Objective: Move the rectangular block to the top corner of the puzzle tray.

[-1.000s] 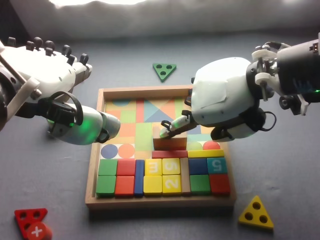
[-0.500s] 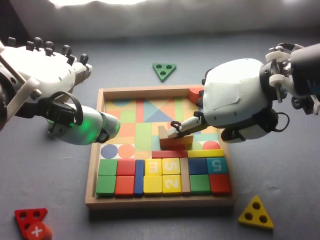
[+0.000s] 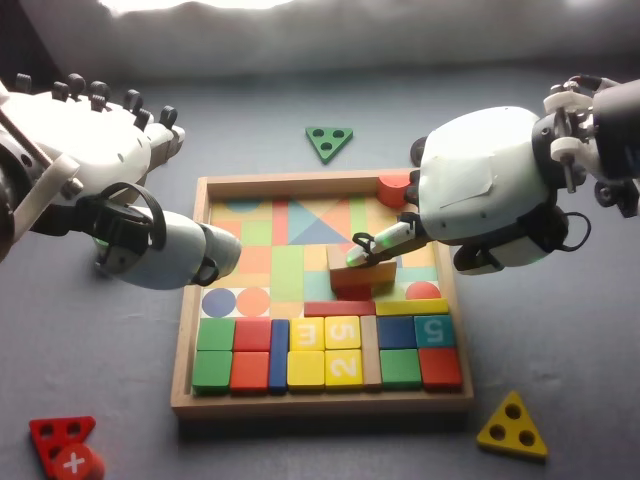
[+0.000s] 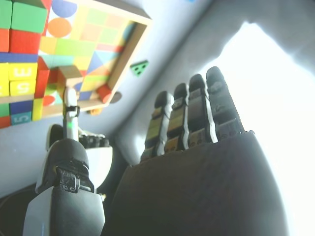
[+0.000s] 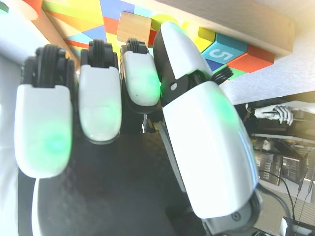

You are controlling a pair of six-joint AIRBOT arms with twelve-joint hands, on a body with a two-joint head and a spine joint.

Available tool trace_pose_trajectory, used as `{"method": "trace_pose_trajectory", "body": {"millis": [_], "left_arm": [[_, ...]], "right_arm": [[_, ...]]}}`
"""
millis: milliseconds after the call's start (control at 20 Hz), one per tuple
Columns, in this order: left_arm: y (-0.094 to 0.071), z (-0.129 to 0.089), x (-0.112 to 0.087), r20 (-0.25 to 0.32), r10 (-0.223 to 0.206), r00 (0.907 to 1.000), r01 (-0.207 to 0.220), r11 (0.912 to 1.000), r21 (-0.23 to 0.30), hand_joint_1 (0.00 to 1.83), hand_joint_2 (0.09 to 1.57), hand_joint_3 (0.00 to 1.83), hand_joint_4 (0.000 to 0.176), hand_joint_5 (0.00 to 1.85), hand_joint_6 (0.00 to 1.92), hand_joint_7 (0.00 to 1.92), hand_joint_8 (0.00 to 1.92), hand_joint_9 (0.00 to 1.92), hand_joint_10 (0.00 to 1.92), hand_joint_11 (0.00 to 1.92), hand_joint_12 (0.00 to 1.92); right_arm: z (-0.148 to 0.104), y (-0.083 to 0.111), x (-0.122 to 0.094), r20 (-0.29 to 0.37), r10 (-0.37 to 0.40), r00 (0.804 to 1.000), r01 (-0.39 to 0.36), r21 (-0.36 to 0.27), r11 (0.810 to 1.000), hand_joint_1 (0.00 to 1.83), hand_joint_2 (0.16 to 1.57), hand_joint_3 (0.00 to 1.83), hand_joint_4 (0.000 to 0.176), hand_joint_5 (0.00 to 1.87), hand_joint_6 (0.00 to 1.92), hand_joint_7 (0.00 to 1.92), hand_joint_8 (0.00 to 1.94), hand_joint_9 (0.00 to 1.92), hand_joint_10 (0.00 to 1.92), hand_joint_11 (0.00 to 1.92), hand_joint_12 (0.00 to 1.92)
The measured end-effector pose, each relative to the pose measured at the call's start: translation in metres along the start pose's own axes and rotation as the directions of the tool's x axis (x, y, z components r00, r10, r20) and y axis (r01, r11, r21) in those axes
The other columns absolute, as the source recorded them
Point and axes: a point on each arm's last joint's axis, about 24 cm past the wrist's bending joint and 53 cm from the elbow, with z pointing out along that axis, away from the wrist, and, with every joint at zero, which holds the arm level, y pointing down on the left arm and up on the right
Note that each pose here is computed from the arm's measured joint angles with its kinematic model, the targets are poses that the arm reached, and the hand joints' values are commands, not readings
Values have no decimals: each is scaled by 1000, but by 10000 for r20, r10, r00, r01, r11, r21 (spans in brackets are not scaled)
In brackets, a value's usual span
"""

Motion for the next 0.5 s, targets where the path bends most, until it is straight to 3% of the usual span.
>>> {"method": "trace_pose_trajectory", "body": {"millis": [250, 300, 400, 500], "left_arm": [[0, 0, 0, 2, 2, 10000, -2, 10000, 8, 0, 1178, 4, 0, 33, 6, 15, 5, 8, 3, 0, 0], [0, 0, 0, 2, -2, 10000, 2, 10000, 8, 0, 1183, 6, 0, 34, 6, 13, 4, 3, 1, 0, 0], [0, 0, 0, -1, 0, 10000, 0, 10000, 8, 0, 1181, 5, 0, 23, 1, 0, 0, 0, 0, 0, 0], [0, 0, 0, -2, 0, 10000, 0, 10000, 11, 0, 1173, 1, 0, 26, 2, 9, 4, 5, 2, 0, 0]], "right_arm": [[-4, -8, 0, 6, 20, 10000, -20, 167, 9999, 1104, 1316, 0, 0, 242, 2, 1458, 1941, 1692, 1921, 1852, 1921], [-5, -11, 0, 11, 26, 10000, -26, 216, 9998, 1115, 1306, 0, 0, 330, 38, 1443, 1941, 1679, 1921, 1841, 1921], [-7, -17, -2, 53, 10, 10000, -12, 345, 9994, 1101, 1303, 0, 0, 215, 1, 1479, 1941, 1692, 1921, 1838, 1921], [-10, -27, -2, 60, -91, 9999, 88, 553, 9984, 1094, 1302, 0, 0, 295, 36, 1449, 1941, 1674, 1921, 1838, 1921]]}}
